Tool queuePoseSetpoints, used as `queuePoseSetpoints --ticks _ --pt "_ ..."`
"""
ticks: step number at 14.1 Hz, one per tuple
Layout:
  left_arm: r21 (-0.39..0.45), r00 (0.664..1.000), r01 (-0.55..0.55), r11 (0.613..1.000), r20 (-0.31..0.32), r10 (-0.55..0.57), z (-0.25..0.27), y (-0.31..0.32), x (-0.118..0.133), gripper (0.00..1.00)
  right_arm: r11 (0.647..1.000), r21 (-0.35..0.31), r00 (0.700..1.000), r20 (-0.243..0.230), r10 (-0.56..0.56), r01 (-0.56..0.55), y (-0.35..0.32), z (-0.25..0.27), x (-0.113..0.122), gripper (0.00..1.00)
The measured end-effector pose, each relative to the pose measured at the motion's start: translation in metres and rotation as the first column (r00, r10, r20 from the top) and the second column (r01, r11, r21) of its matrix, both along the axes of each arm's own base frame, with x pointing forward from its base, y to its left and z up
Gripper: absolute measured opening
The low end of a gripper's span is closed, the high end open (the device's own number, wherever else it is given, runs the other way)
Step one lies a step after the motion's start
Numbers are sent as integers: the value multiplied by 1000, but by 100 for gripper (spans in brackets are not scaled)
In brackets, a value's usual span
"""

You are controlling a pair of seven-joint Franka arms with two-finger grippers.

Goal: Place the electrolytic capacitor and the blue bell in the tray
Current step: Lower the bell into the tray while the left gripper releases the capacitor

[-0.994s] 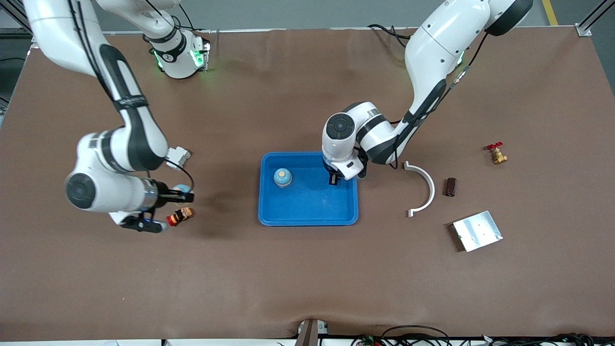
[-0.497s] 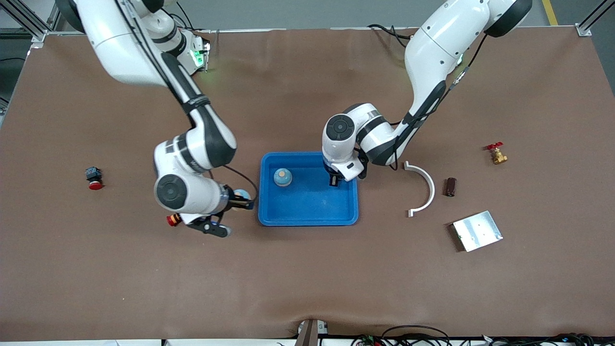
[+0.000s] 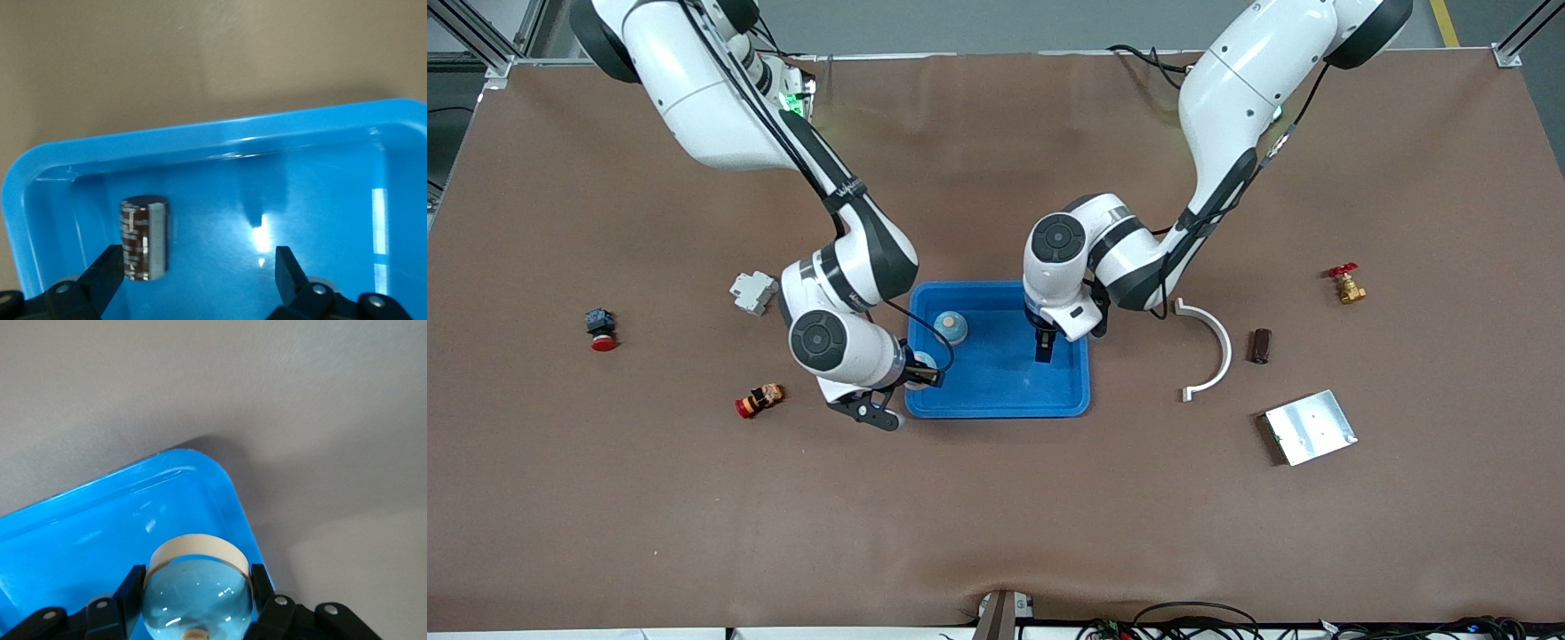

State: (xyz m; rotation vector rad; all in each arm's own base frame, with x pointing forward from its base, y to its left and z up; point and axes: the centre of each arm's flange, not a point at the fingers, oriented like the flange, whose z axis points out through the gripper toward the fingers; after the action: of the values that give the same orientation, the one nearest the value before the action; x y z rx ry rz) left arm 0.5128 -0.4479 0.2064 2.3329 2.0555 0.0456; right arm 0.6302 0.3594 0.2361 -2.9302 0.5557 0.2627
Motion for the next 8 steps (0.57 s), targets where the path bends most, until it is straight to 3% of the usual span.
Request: queuePoseSetpoints --ticks 5,8 --pt "2 991 128 992 44 -128 34 -4 11 100 999 32 999 18 -35 34 18 -5 -4 68" --pt "16 949 308 951 66 -308 47 -4 20 100 999 35 999 9 -34 33 25 -16 -9 68"
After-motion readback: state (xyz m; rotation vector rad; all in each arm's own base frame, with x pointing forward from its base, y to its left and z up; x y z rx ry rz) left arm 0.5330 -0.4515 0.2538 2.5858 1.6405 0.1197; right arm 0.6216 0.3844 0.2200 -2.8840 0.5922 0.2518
